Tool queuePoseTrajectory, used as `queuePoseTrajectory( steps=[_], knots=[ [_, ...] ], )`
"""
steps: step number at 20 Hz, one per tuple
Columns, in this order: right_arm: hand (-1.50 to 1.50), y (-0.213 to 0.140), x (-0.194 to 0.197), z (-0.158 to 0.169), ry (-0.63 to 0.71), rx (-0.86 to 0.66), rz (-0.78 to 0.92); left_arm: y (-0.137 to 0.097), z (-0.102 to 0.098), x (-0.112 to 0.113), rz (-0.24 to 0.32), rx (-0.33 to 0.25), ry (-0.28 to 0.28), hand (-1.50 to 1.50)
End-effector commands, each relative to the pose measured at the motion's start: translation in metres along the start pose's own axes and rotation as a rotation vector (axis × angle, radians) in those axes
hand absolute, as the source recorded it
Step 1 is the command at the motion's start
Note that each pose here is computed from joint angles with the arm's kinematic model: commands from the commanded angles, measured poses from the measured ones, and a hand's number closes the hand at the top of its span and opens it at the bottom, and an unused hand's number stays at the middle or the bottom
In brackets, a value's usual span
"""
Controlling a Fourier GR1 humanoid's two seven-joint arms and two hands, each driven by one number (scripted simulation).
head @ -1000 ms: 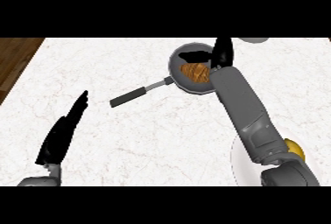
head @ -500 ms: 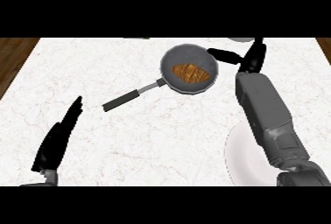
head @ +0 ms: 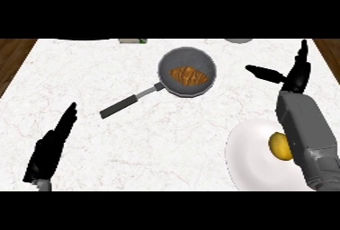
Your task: Pick the croissant from the plate and place it in the pan
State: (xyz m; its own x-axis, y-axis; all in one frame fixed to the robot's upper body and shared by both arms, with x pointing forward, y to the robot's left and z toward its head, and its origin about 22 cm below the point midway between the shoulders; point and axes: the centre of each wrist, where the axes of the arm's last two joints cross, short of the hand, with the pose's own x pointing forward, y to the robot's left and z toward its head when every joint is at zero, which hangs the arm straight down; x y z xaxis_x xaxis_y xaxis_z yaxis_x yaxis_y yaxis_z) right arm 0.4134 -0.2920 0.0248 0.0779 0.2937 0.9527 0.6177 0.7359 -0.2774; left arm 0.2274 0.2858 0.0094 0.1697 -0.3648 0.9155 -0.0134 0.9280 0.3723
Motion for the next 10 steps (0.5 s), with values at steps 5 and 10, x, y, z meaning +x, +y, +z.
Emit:
queuePoseTrajectory(
  steps=[5,10],
  knots=[
    [-1.5,-0.074,-0.035,0.001,-0.019,0.032,0.033,0.012,0.009,0.004,-0.003,0.009,0.011,0.0],
    [-1.5,-0.11,-0.035,0.007,-0.024,0.072,0.018,-0.007,0.002,0.001,-0.005,0.003,-0.002,0.0]
  ],
)
